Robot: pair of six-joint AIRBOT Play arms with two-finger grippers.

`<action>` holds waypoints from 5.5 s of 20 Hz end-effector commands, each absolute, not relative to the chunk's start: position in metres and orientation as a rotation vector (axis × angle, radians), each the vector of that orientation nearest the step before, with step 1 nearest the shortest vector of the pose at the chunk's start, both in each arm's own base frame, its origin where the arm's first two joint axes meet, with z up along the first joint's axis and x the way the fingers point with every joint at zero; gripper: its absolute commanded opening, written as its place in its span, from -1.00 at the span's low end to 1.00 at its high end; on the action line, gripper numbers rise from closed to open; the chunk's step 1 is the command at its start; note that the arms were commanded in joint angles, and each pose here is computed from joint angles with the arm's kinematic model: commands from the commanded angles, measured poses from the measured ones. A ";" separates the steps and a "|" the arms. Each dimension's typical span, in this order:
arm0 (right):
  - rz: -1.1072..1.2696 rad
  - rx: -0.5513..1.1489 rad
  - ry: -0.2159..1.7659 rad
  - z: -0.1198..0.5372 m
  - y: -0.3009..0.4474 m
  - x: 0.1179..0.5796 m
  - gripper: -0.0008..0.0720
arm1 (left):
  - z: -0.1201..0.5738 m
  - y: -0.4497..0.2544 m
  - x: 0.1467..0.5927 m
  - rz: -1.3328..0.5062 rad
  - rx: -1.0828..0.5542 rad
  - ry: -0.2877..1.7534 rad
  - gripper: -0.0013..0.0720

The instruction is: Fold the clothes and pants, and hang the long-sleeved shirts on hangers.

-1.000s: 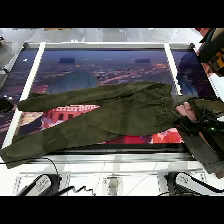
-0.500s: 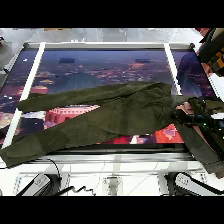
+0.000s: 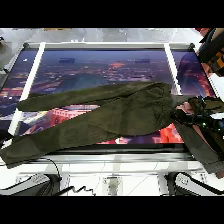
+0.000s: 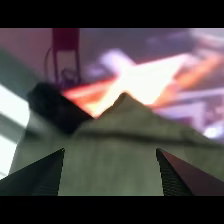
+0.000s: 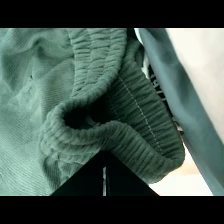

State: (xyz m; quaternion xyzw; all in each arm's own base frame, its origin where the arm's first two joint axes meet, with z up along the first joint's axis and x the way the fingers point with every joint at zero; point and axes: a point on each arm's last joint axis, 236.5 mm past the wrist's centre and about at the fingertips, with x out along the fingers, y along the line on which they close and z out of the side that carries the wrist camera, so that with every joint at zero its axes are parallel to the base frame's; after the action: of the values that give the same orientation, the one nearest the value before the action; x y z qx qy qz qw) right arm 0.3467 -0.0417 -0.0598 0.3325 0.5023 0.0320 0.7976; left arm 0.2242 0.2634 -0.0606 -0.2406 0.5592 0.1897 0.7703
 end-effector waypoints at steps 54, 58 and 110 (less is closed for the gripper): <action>-0.223 1.122 1.094 -0.113 -0.023 0.302 0.53 | 0.072 0.266 0.319 0.327 -0.528 0.880 0.63; -0.217 1.089 1.023 -0.111 -0.032 0.316 0.53 | 0.047 0.270 0.251 0.425 -0.610 1.094 0.63; -0.292 0.618 0.863 0.043 -0.096 0.322 -0.91 | 0.060 0.282 0.404 0.479 -0.494 0.568 -0.90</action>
State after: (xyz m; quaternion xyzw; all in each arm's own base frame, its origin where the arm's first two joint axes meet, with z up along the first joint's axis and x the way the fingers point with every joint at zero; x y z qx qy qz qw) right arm 0.2821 -0.0906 0.0488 0.2422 0.4402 -0.1416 0.8530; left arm 0.3642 0.2889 0.0697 -0.2411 0.2687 0.2391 0.9014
